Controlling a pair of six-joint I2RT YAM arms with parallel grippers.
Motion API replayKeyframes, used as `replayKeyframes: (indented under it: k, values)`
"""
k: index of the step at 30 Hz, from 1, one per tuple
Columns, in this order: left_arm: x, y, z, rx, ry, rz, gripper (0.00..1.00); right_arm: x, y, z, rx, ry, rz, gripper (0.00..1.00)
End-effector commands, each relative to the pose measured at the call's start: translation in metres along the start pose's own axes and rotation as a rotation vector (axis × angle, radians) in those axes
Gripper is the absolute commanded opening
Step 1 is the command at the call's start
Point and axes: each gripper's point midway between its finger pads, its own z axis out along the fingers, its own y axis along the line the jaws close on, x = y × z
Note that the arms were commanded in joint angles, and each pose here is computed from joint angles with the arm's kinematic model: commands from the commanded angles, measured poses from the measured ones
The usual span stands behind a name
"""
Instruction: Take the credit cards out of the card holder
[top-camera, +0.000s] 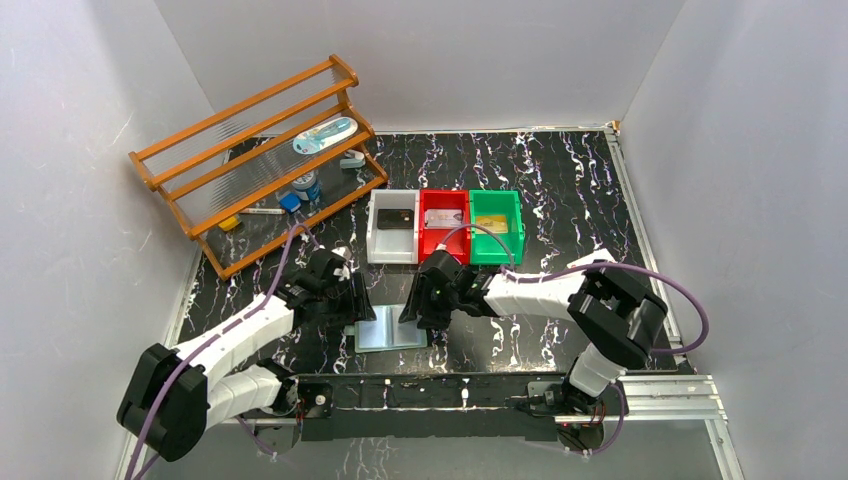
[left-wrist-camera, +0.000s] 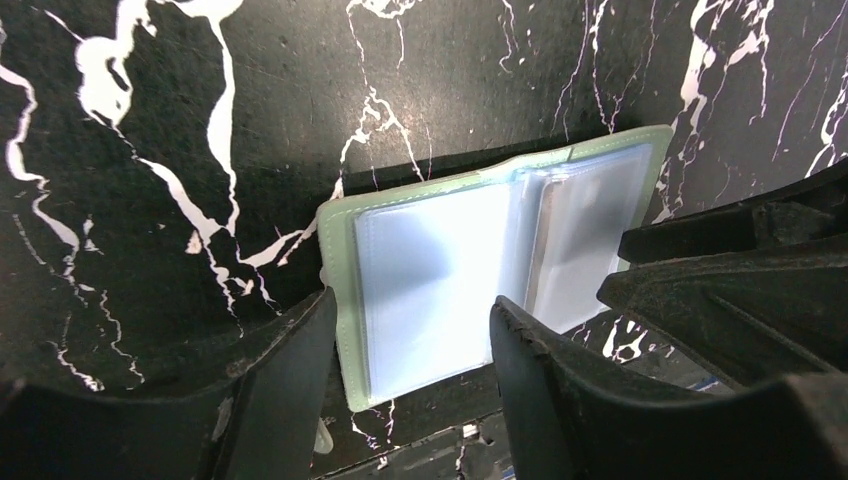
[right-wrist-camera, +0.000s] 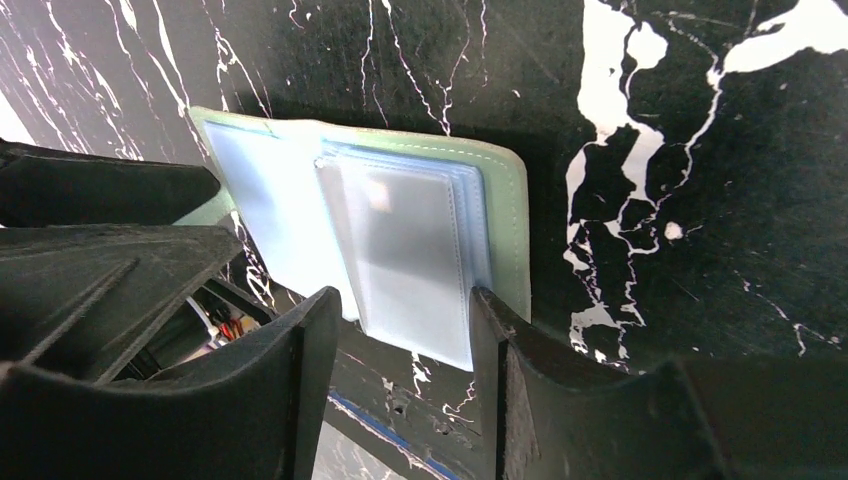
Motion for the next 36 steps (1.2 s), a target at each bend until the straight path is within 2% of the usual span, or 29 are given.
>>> replayKeyframes:
  k: [1, 7, 15, 22, 28, 32, 36]
  values:
    - [0.015, -0.005, 0.003, 0.053, 0.07, -0.016, 0.52, 0.003, 0.005, 0.003, 0.004, 0.018, 0.003, 0.58]
    - [0.022, -0.01, 0.005, 0.085, 0.107, -0.015, 0.35, 0.002, 0.017, -0.002, -0.063, 0.01, 0.0, 0.52]
    - [0.02, -0.012, 0.005, 0.099, 0.091, -0.011, 0.33, 0.002, 0.038, -0.012, -0.185, 0.008, -0.014, 0.44]
    - [0.021, -0.011, 0.005, 0.098, 0.085, -0.013, 0.32, 0.001, 0.044, -0.016, -0.212, 0.005, -0.036, 0.44]
    - [0.02, -0.012, 0.005, 0.109, 0.075, -0.027, 0.3, 0.008, 0.065, -0.013, -0.287, 0.067, -0.076, 0.46]
    - [0.014, -0.012, 0.002, 0.102, 0.03, -0.051, 0.29, 0.011, 0.092, -0.008, -0.356, 0.111, -0.116, 0.47]
    - [0.006, -0.009, -0.004, 0.079, -0.015, -0.074, 0.28, 0.019, 0.1, -0.001, -0.366, 0.151, -0.139, 0.51]
